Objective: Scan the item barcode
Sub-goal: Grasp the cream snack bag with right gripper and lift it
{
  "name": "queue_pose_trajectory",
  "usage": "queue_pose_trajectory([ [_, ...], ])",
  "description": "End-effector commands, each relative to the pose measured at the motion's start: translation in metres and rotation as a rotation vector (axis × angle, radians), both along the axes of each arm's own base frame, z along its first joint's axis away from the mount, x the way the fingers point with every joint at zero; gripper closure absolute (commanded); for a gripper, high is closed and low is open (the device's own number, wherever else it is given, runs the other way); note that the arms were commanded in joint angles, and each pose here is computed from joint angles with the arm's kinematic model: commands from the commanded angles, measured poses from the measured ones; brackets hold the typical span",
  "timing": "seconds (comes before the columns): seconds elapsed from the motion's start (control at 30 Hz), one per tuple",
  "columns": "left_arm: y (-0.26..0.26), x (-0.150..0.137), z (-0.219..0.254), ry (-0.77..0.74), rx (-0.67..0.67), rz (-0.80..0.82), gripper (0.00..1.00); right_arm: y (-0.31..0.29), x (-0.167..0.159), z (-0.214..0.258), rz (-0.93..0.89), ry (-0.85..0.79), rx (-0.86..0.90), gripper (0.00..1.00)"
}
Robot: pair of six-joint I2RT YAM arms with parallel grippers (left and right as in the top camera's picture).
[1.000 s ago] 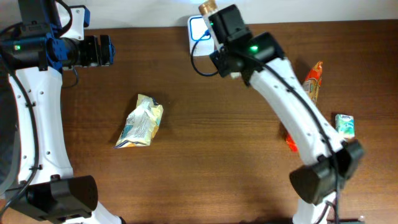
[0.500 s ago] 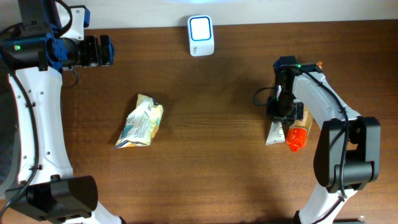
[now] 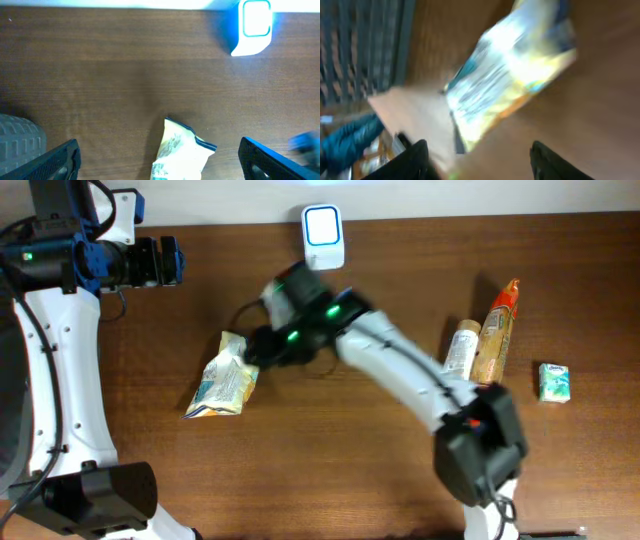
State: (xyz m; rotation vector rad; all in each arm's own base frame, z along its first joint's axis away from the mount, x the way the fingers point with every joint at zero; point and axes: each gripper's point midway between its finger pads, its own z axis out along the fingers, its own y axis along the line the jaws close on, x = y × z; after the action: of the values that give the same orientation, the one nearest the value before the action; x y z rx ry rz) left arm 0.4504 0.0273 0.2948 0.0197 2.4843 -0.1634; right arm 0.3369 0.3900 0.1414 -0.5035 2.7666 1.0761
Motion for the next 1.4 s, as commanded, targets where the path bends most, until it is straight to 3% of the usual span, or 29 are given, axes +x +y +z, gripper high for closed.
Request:
queue_pose_trajectory([
  [0.0,0.0,-0.001,0.004,-0.011,0.008,-0.013,0.01,0.038,-0.044,-0.043,0.046,0.123,-0.046,0.32],
  [0.07,0.0,-0.001,0.003,-0.01,0.008,-0.013,0.01,0.053,-0.067,-0.077,0.094,0.142,-0.107,0.33],
  [0.13,0.0,-0.001,0.003,-0.01,0.007,-0.013,0.01,0.049,-0.066,-0.098,0.076,0.132,-0.175,0.37],
  [0.17,0.0,-0.001,0.003,-0.01,0.008,-0.013,0.01,0.045,-0.06,-0.102,0.056,0.101,-0.204,0.42],
  [0.33,0.0,-0.001,0.003,-0.01,0.008,-0.013,0.01,0.008,-0.048,-0.11,0.028,0.136,-0.293,0.89],
  [0.37,0.0,-0.001,0.003,-0.01,0.008,-0.013,0.01,-0.013,-0.039,-0.112,0.032,0.149,-0.321,0.95],
  [0.43,0.0,-0.001,0.004,-0.011,0.008,-0.013,0.01,-0.062,-0.014,-0.116,-0.007,0.186,-0.372,0.95],
  [0.47,0.0,-0.001,0.003,-0.01,0.008,-0.013,0.01,-0.077,-0.005,-0.117,-0.017,0.19,-0.376,0.91],
  [0.53,0.0,-0.001,0.003,-0.01,0.007,-0.013,0.01,-0.124,0.027,-0.116,-0.057,0.193,-0.36,0.7],
  [0.63,0.0,-0.001,0.004,-0.01,0.008,-0.013,0.01,-0.136,0.045,-0.098,-0.064,0.243,-0.146,0.58],
  [0.7,0.0,-0.001,0.003,-0.01,0.008,-0.013,0.01,-0.104,0.035,-0.06,0.128,0.196,0.17,0.29],
  [0.73,0.0,-0.001,0.003,-0.01,0.008,-0.013,0.01,-0.096,0.033,-0.056,0.146,0.189,0.198,0.01],
  [0.83,0.0,-0.001,0.004,-0.011,0.008,-0.013,0.01,-0.071,0.02,-0.078,0.187,0.125,0.034,0.01],
  [0.97,0.0,-0.001,0.003,-0.01,0.008,-0.013,0.01,-0.032,0.026,-0.114,0.088,0.048,-0.119,0.0],
  [1.13,0.0,-0.001,0.004,-0.011,0.008,-0.013,0.01,-0.02,0.026,-0.156,0.049,0.091,-0.138,0.28],
  [1.2,0.0,-0.001,0.003,-0.01,0.008,-0.013,0.01,-0.019,0.024,-0.156,0.056,0.103,-0.127,0.67],
  [1.27,0.0,-0.001,0.004,-0.011,0.008,-0.013,0.01,-0.015,0.02,-0.152,0.069,0.124,-0.095,0.73],
  [1.3,0.0,-0.001,0.003,-0.01,0.007,-0.013,0.01,-0.014,0.019,-0.148,0.079,0.136,-0.067,0.85],
  [1.33,0.0,-0.001,0.003,-0.01,0.007,-0.013,0.01,-0.019,0.028,-0.106,0.126,0.125,0.086,0.96],
  [1.37,0.0,-0.001,0.004,-0.011,0.008,-0.013,0.01,-0.035,0.041,-0.074,0.116,0.075,0.121,0.96],
])
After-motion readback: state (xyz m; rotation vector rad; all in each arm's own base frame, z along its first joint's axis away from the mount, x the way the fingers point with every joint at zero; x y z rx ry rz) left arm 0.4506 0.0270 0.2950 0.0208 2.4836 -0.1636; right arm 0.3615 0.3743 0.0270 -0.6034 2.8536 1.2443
